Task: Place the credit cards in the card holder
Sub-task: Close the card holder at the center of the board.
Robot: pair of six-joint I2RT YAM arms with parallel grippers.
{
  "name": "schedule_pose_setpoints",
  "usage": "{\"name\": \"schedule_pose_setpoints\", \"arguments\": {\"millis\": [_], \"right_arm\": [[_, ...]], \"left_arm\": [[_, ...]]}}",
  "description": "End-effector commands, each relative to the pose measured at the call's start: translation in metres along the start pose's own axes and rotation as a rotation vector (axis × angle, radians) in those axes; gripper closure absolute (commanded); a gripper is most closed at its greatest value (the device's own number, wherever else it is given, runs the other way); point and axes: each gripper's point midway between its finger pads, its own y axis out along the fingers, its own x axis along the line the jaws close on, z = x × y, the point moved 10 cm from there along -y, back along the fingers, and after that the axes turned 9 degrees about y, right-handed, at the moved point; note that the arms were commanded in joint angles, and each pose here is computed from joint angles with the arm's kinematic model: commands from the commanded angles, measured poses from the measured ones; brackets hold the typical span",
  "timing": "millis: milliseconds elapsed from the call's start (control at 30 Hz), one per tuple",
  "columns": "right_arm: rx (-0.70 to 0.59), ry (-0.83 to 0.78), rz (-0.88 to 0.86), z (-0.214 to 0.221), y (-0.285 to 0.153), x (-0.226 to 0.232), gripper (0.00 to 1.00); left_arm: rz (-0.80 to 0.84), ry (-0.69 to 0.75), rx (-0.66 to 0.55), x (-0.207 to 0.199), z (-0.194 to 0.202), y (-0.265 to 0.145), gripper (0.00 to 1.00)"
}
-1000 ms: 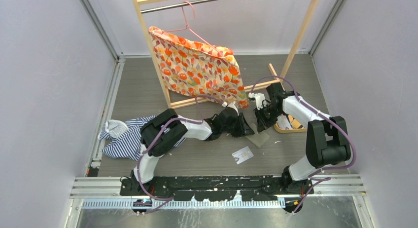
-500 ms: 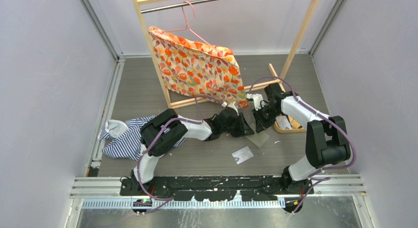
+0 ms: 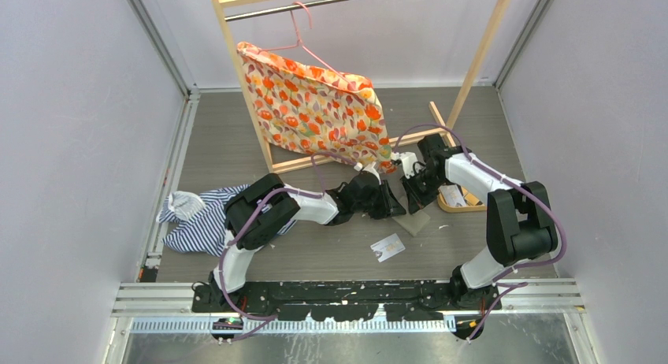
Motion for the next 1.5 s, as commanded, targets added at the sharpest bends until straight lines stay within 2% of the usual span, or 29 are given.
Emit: {"name": "schedule_pose_setpoints", "arguments": {"millis": [0,367,1467], "right_arm": [[-0.072,-0.014,0.038,-0.01,-0.007,0.0,0.99],[-0.14,-0.024,0.013,-0.013,-0.017,0.006,0.99],[0.043,-0.049,0.012,-0.004,0.011,0.006,0.99]], "left_arm": [[-0.089,-0.005,0.041,0.025,0.012,0.002,0.75],[-0.088,-0.005,0.039,0.024,0.011,0.001,0.75],[-0.082,-0.016,0.034,0.026,0.01,0.001,0.75]]}}
